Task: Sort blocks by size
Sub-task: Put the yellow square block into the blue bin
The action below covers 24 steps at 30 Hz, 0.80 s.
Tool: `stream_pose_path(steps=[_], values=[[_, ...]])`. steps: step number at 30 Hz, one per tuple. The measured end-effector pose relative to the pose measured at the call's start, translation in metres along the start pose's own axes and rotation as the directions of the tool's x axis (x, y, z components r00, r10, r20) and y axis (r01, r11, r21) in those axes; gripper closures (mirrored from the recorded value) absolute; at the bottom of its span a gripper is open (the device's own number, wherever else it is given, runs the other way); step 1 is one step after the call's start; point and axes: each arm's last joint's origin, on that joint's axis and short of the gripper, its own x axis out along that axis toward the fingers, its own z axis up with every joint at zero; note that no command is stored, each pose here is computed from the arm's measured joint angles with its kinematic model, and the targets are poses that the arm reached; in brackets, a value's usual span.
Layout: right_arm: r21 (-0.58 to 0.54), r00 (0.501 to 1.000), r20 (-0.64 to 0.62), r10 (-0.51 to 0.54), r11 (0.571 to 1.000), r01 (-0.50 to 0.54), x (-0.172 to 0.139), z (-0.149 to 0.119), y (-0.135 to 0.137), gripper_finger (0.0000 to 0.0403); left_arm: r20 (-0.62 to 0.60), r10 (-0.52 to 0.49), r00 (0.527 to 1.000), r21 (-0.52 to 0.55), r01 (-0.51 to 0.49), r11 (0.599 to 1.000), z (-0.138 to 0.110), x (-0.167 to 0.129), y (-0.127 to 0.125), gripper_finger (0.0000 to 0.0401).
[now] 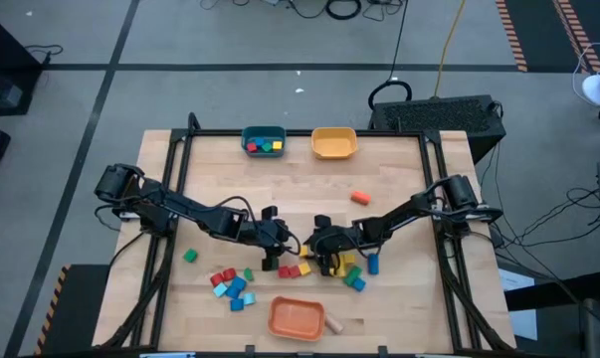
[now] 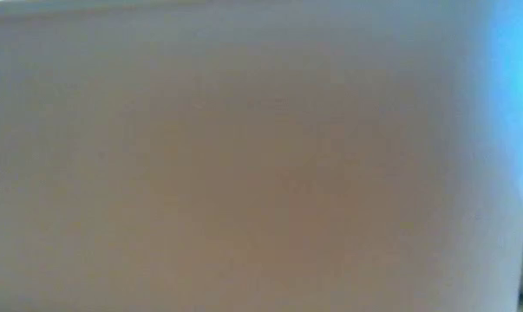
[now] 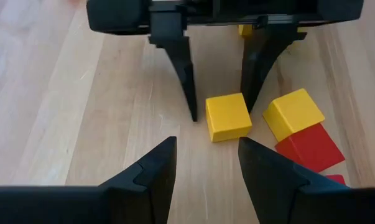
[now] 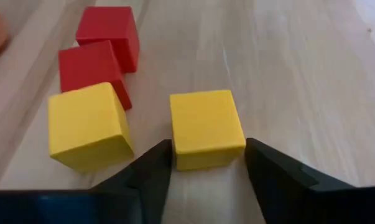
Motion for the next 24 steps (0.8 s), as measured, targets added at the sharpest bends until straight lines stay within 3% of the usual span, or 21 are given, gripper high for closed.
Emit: stream_pose_path(steps=[5, 18, 24], values=[[0.000, 0.999, 0.043, -0.004, 1.000, 0.004, 0.000, 0.004, 0.000, 0.0290, -0.002, 0.000, 1.000, 0.000, 0.000, 1.000, -0.001, 0.002, 0.000, 0.0226], [0.009, 0.990, 0.106, -0.092, 0.996, 0.091, -0.001, 0.010, 0.003, 0.0292, -0.055, 0.005, 0.998, 0.058, -0.002, 0.998, -0.016, 0.029, -0.004, 0.0226], [0.010, 0.988, 0.126, -0.086, 0.996, 0.086, -0.002, 0.012, 0.005, 0.0292, 0.004, -0.006, 1.000, 0.072, 0.005, 0.997, -0.013, 0.036, -0.006, 0.0226]])
